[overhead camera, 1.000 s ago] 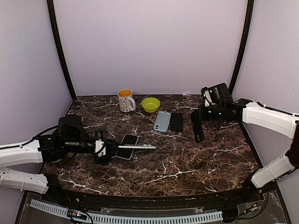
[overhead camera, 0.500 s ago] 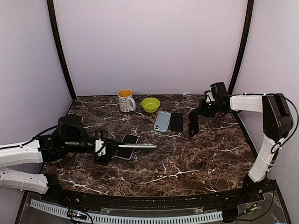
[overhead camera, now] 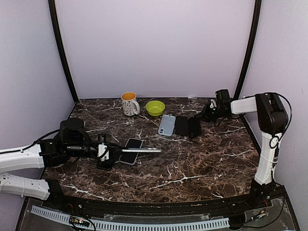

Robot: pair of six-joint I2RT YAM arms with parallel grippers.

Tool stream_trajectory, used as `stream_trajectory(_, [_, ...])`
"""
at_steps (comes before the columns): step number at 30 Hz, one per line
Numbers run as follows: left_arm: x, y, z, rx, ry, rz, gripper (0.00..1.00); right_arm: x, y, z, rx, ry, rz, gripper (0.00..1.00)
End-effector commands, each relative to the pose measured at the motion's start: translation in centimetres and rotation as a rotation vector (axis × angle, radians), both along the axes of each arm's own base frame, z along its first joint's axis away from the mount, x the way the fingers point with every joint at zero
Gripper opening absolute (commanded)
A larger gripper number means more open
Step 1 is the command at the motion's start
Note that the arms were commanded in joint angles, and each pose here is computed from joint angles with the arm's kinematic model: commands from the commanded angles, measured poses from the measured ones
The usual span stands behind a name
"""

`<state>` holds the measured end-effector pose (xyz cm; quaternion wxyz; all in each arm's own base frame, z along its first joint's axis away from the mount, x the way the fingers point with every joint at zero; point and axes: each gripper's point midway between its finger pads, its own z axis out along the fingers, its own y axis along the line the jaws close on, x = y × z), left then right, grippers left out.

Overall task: Take the phone out of the phone case
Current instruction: Place the phone case at the center of the board.

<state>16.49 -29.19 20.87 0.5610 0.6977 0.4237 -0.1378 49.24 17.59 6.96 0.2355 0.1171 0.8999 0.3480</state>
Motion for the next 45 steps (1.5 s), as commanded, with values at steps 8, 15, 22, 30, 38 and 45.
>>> stream_trajectory(8, [0.2, -0.5, 2.8, -0.082, -0.060, -0.013, 0.00, 0.7, 1.6, -1.3, 0.120, 0.012, 0.013, 0.00])
stream_trajectory(15, [0.1, -0.5, 2.8, -0.081, -0.060, -0.016, 0.00, -1.1, 1.1, -2.2, 0.018, 0.028, 0.053, 0.09])
stream_trajectory(22, [-0.1, -0.5, 3.0, -0.084, -0.059, -0.024, 0.00, -0.5, -2.1, -0.3, -0.205, -0.025, 0.023, 0.58])
stream_trajectory(30, [0.0, -0.5, 3.0, -0.082, -0.060, -0.021, 0.00, -0.8, -2.7, 4.0, -0.266, -0.126, 0.045, 0.76])
stream_trajectory(38, [0.1, -0.5, 2.8, -0.076, -0.056, -0.018, 0.00, -2.8, -0.9, 10.5, -0.363, -0.337, 0.124, 0.90])
stream_trajectory(45, [0.1, -0.6, 2.6, -0.069, -0.048, -0.019, 0.00, -7.0, 3.1, 16.2, -0.339, -0.568, 0.237, 0.96])
